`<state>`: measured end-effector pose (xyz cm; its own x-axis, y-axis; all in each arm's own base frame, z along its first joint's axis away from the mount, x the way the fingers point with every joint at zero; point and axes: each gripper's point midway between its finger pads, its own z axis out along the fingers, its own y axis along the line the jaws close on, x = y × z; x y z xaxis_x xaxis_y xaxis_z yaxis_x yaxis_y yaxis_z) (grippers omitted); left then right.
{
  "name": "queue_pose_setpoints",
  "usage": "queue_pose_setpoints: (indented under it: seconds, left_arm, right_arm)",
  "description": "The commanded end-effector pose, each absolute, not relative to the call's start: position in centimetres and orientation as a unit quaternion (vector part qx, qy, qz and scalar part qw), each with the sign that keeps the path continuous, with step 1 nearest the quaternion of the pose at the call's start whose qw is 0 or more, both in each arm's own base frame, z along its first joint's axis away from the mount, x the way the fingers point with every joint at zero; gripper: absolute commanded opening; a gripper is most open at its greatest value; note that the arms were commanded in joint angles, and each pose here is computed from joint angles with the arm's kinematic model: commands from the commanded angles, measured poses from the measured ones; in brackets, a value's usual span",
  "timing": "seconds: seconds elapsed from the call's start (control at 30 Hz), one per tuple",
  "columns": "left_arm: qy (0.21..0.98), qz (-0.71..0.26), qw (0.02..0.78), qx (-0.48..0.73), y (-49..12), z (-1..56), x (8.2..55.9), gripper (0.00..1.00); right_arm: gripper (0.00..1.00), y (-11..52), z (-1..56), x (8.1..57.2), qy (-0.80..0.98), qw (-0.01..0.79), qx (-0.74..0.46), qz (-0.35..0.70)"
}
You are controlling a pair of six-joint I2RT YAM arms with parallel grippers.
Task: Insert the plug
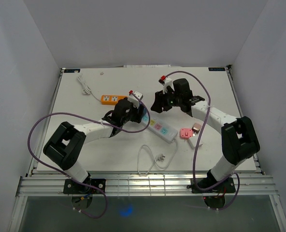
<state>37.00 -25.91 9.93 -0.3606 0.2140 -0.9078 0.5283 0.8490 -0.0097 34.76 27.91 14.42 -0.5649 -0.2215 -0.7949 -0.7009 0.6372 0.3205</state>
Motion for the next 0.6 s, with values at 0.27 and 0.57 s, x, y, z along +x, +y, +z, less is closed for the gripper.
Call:
queue_pose_setpoints:
  seconds: [0.27,0.57]
  left_arm:
    - [0.839,-0.125,0.466,0.251,-26.0,7.0,35.7,0.00]
    - [0.847,-0.123,0.452,0.250,-26.1,6.6,35.6,0.00]
  right_arm:
    - [0.24,33.7,18.9,37.0,0.788,0.336,-0.244,0.455]
    - [0.08,34.9,15.4,36.8,0.794,0.284,-0.218,0.492]
